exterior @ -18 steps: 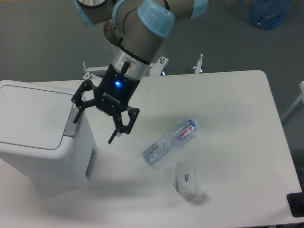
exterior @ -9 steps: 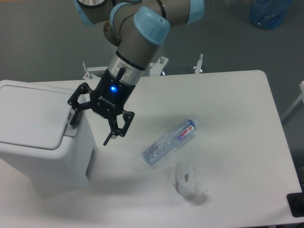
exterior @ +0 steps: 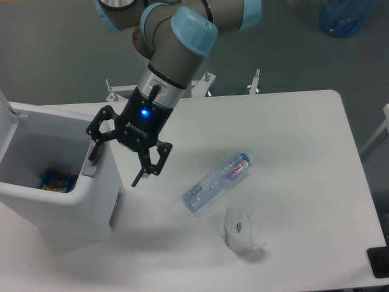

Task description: Open the trash can

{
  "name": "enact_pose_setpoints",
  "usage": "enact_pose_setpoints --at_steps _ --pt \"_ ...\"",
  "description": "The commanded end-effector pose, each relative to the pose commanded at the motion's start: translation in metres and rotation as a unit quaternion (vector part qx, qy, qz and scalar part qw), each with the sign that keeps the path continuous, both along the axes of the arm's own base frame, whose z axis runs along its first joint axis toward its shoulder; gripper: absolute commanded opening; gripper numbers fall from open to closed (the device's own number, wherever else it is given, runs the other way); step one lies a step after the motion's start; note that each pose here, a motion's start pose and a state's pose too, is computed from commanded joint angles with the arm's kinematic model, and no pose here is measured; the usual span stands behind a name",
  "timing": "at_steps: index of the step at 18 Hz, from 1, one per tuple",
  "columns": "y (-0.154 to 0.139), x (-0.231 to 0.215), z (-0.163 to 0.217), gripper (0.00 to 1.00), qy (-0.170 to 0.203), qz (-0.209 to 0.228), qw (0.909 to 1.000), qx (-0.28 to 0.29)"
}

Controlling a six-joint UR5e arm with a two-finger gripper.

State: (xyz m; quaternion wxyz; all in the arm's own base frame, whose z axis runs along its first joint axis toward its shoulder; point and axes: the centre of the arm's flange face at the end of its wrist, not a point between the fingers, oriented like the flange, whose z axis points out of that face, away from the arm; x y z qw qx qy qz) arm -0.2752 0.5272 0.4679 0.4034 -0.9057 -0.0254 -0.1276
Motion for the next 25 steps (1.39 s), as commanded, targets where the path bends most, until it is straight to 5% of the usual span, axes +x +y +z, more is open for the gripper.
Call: enact_pose_setpoints --at_steps 5,10,12,15,21,25 --pt "-0.034 -0.065 0.016 1.00 0.029 0.051 0.9982 0.010" --pt "-0.092 -0.144 -0.019 1.00 0.095 0.064 0.9934 -0.012" --pt "-0.115 -0.163 -0.032 1.00 0.164 0.053 0.9829 -0.064" --pt "-0.134 -0.182 -0.049 1.00 0.249 0.032 0.9537 -0.165" --pt "-0.171 -0.253 -0.097 1.00 0.276 0.003 0.9314 -0.237" --pt "-0.178 -0.258 -0.124 1.00 0.287 -0.033 0.9121 -0.291"
